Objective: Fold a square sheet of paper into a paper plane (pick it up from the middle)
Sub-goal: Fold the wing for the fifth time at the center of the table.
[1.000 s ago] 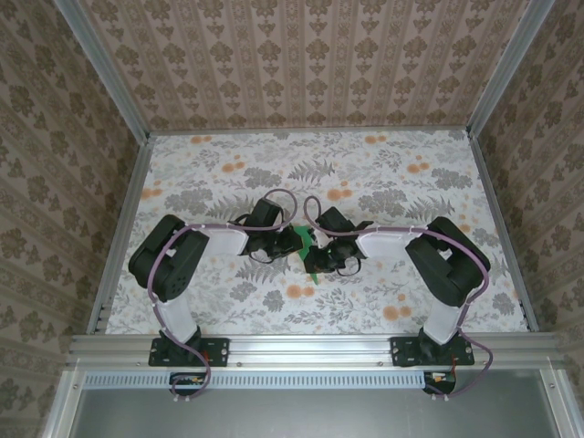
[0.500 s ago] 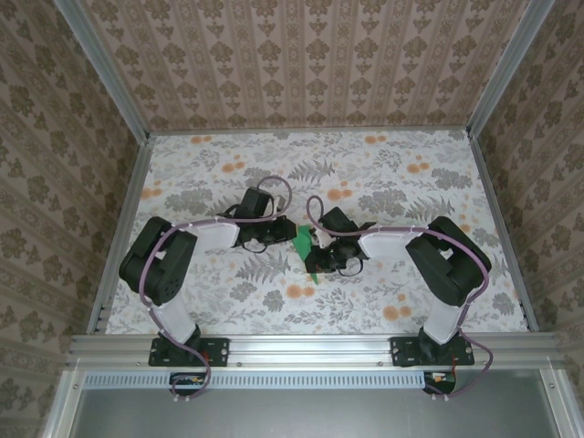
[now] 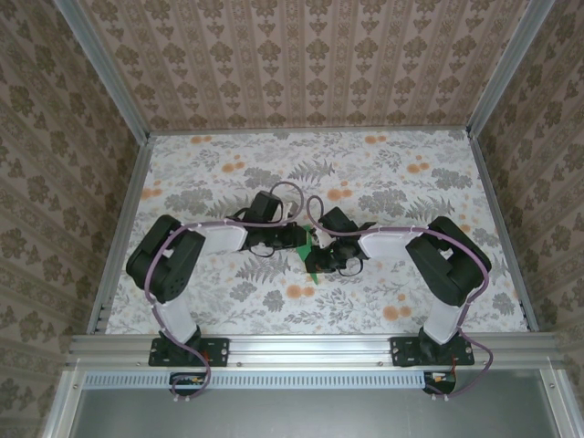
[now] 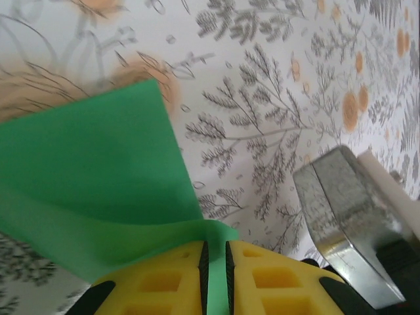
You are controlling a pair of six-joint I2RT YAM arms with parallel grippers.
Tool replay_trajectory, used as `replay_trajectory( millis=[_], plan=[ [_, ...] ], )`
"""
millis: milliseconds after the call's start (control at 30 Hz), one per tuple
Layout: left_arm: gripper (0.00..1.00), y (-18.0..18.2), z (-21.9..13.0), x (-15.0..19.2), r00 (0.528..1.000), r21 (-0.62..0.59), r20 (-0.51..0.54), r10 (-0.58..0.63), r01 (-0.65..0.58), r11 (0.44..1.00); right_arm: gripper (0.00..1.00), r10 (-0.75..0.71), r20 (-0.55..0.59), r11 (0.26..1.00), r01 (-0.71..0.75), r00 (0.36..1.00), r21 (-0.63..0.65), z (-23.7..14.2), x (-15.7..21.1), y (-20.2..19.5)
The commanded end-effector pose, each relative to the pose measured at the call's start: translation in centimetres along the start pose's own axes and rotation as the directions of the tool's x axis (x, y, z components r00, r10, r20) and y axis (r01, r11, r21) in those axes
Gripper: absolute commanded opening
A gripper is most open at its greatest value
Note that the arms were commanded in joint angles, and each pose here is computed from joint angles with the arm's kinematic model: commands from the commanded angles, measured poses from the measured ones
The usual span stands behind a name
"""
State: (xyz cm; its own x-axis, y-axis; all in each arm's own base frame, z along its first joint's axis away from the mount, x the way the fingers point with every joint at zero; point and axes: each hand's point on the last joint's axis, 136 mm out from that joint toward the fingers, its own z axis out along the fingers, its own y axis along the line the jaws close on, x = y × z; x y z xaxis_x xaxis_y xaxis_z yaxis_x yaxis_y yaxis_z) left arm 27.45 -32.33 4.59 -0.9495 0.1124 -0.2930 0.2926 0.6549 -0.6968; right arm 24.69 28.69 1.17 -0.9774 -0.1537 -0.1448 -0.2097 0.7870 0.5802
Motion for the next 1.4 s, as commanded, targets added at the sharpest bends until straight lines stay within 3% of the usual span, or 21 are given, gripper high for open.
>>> replay_trajectory(
  millis=[0, 200, 733, 1367],
  plan=[
    [0.19, 0.5, 0.9, 1.2, 0.998, -0.018, -0.061, 0.027, -0.028, 0.999, 0.14, 0.094, -0.090, 0.991, -0.084, 0.992, 0.109, 0.9, 2.7, -3.3],
    [0.18, 1.9, 1.3, 1.4, 0.998, -0.063, -0.064, -0.002, -0.002, 0.998, 0.14, 0.109, -0.095, 0.989, -0.098, 0.990, 0.114, 0.9, 3.0, -3.6],
    [0.18, 5.8, 0.3, -2.3, 0.999, -0.175, -0.031, 0.009, -0.014, 0.985, 0.14, 0.137, -0.157, 0.982, -0.113, 0.978, 0.152, 0.9, 6.1, -5.3],
    [0.16, 9.4, -1.0, -4.1, 1.000, -0.229, -0.014, -0.018, 0.014, 0.973, 0.13, 0.141, -0.163, 0.981, -0.117, 0.976, 0.152, 1.1, 6.3, -5.5]
  ],
)
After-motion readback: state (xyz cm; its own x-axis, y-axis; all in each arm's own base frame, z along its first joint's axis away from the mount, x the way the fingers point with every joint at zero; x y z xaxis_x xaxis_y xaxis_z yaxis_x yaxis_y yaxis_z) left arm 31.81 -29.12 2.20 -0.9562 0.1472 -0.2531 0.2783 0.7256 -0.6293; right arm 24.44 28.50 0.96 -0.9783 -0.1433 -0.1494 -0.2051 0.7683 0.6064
